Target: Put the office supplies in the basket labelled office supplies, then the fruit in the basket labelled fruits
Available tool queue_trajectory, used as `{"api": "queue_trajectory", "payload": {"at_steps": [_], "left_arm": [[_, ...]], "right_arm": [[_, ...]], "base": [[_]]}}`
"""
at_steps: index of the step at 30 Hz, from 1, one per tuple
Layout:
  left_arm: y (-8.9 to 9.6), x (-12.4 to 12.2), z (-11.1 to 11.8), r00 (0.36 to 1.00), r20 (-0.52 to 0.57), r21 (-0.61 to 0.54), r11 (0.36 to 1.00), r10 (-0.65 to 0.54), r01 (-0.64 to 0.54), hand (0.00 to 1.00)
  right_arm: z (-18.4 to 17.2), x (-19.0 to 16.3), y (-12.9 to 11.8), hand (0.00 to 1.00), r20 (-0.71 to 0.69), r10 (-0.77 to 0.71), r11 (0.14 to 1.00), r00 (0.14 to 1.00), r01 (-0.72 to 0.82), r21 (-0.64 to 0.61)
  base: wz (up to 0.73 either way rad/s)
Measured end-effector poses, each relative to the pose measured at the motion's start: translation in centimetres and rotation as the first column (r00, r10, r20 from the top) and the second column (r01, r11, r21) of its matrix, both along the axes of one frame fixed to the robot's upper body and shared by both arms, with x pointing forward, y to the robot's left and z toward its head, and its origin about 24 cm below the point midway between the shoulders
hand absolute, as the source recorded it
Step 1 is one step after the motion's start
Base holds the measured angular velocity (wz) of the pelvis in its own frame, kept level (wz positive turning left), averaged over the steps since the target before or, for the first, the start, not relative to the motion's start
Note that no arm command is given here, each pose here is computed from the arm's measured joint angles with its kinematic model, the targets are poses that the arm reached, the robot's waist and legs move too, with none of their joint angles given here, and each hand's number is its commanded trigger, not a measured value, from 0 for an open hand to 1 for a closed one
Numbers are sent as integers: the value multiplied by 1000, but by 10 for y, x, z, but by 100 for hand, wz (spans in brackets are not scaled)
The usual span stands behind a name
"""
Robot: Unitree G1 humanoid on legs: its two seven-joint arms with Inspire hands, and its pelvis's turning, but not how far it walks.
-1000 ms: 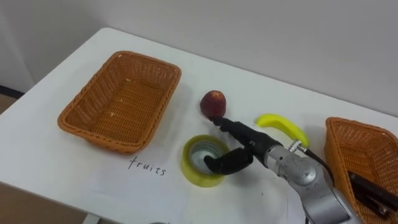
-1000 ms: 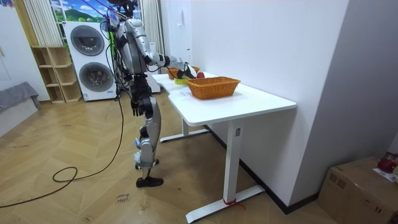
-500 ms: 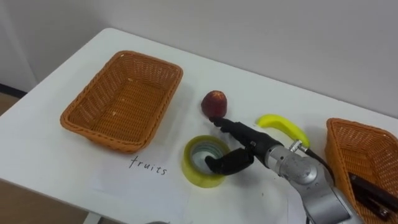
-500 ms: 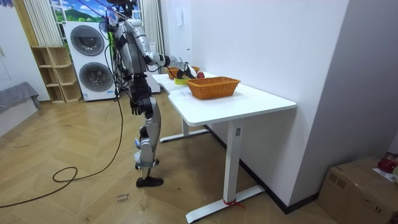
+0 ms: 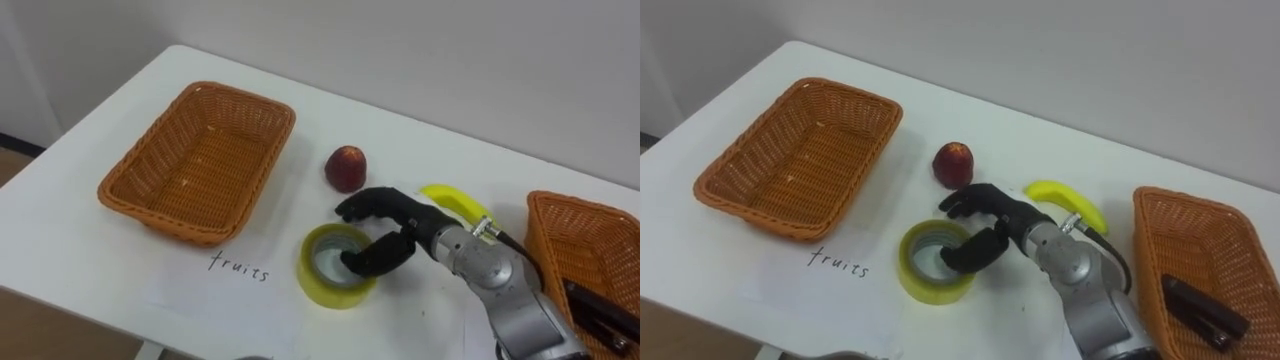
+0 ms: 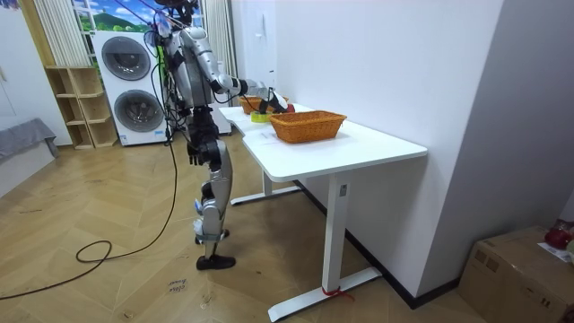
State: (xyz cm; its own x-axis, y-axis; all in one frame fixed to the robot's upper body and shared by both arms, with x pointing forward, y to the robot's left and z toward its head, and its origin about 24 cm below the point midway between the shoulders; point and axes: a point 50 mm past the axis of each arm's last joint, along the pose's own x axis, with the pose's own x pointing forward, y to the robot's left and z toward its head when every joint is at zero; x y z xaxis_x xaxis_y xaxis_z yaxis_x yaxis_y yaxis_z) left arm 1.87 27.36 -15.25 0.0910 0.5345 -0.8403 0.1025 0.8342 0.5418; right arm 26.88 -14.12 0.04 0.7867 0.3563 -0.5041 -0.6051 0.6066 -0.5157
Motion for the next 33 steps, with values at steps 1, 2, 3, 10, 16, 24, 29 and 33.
{"api": "queue_trajectory", "payload": {"at_steps": [1, 2, 3, 10, 16, 24, 29, 33], "left_arm": [[0, 1, 0, 1000, 4, 1, 1000, -1, 1, 0], [0, 3, 0, 1000, 8, 1, 1000, -2, 2, 0], [0, 3, 0, 1000, 9, 1, 1000, -2, 2, 0], [0, 5, 0, 1000, 21, -2, 1000, -7, 7, 0], [0, 6, 0, 1000, 23, -2, 1000, -8, 8, 0], [0, 6, 0, 1000, 24, -2, 1000, -8, 8, 0], [-2, 10, 0, 999, 32, 3, 1000, -26, 26, 0], [-3, 9, -1, 999, 52, -1, 1000, -10, 10, 0]], "right_arm": [[1, 1, 0, 100, 14, 1, 1000, 1000, -1, -29], [1, 2, -1, 100, 19, 4, 999, 1000, -3, -48], [1, 1, 0, 100, 22, 7, 998, 1000, -6, -57], [1, 2, -3, 100, 37, 8, 994, 999, -4, -108], [0, 2, -3, 100, 34, 5, 994, 999, -1, -105], [-2, 0, -5, 100, 16, -11, 997, 1000, 12, -72], [-1, -1, -5, 100, 23, -12, 998, 1000, 14, -67], [1, -5, -5, 100, 37, -17, 999, 999, 19, -50]], "base": [[0], [0], [0], [0], [0], [0], [-1], [0]]}}
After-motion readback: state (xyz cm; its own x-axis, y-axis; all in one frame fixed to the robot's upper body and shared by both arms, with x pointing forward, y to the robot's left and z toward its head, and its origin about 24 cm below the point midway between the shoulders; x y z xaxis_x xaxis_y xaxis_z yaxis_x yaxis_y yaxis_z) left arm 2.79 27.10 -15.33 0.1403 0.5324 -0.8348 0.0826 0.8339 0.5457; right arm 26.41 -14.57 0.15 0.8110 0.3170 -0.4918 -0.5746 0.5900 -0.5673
